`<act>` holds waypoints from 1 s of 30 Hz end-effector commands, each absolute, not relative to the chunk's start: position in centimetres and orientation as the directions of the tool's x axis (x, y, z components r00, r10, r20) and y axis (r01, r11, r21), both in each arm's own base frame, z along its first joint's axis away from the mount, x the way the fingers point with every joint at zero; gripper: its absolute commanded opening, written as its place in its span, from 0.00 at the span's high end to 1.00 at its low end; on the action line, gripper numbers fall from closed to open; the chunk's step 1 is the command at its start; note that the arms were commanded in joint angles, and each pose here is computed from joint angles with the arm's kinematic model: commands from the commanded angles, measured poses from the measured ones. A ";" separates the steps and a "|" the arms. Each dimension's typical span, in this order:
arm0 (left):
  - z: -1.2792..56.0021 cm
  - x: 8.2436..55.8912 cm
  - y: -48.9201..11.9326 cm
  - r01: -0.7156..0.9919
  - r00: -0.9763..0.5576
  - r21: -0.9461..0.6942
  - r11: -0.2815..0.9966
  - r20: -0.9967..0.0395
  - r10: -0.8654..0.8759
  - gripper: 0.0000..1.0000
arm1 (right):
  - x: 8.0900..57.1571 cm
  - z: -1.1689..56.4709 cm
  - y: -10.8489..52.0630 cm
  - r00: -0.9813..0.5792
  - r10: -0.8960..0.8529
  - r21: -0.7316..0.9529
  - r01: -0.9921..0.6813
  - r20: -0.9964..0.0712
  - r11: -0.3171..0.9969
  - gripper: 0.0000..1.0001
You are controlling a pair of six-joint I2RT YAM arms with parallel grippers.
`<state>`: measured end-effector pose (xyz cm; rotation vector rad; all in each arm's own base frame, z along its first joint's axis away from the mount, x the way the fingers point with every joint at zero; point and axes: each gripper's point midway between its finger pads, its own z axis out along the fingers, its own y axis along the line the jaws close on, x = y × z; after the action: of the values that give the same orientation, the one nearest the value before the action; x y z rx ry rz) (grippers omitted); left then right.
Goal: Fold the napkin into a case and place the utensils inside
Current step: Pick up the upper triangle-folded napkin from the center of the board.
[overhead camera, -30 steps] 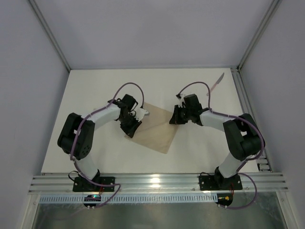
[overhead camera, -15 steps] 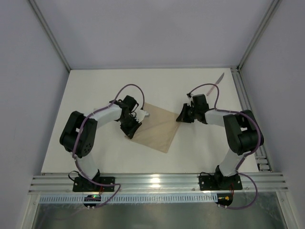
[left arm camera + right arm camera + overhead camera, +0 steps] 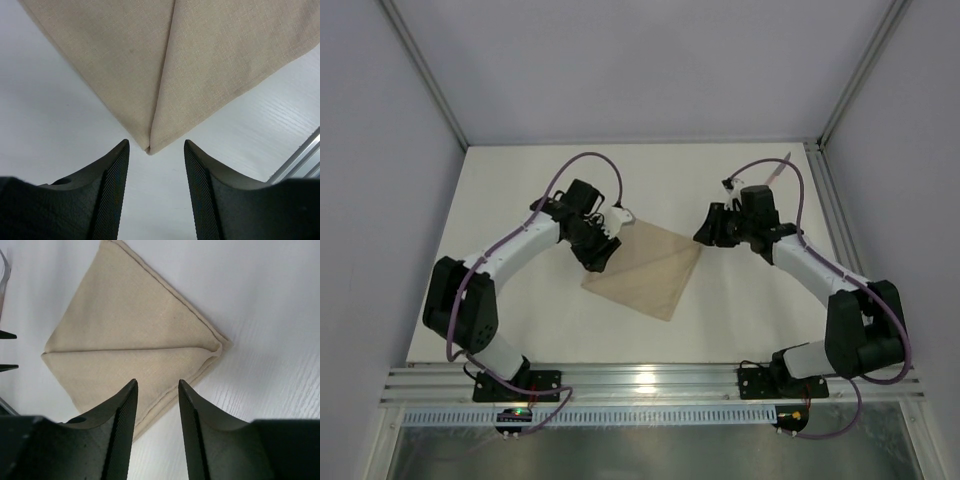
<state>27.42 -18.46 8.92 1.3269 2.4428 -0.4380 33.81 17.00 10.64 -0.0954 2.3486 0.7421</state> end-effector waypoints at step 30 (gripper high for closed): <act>7.2 25.4 -16.6 0.832 -0.547 -0.177 0.526 -0.428 0.720 0.45 | 17.9 4.9 26.4 0.205 -0.827 -0.321 -0.947 -0.524 -0.031 0.30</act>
<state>25.52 -15.88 6.36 1.3037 2.5156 -0.4700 16.56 25.36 4.51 -1.8494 1.7704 0.3038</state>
